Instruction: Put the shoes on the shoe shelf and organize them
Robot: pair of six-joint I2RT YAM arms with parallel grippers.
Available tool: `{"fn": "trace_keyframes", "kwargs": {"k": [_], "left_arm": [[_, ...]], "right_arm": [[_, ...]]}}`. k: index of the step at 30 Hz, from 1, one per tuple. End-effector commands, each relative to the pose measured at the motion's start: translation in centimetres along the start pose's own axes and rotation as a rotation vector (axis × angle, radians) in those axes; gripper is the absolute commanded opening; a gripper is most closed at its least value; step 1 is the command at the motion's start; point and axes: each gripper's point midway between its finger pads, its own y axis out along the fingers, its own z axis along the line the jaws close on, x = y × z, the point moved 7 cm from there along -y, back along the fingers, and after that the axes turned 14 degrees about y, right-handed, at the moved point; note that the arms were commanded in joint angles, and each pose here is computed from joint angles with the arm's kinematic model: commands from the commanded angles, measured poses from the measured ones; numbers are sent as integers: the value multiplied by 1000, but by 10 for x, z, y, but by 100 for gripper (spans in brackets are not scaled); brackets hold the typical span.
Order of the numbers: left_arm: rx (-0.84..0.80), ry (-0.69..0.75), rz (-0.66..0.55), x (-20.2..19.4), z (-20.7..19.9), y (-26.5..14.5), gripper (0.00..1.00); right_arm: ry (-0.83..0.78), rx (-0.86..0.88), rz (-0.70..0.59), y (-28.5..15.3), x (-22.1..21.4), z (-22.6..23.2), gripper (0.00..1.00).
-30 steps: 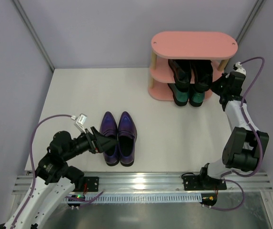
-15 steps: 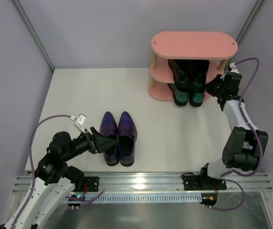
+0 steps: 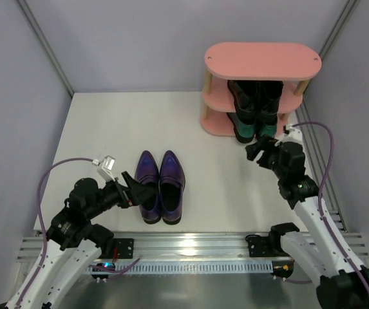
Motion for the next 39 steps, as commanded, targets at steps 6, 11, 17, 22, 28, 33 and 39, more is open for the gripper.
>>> {"fn": "trace_keyframes", "kwargs": {"k": [6,11,17,22,28,33,39], "left_arm": [[107,23,-57,6,7,-10,100],[130,13,-70,3,10,-13,100],[175,5,-85,4,12,-21,100],[198,24,-101,5,12,-28,100],[207,37,-110,4,12,-35,100],[208,42,-115,2,13,-36,100],[207,40,-109,2,14,-35,100]], "right_arm": [[-179,491,297,-76,-122,60,100],[-359,585,449,-118,-181,93,100],[-485,528,483,-139,-239,123,100],[-502,441,457,-143,-275,142,100],[-430,290,440,-132,-311,140,100],[-408,128,376,-118,-325,129,100],[-473,-79,263,-88,-305,94,100]]}}
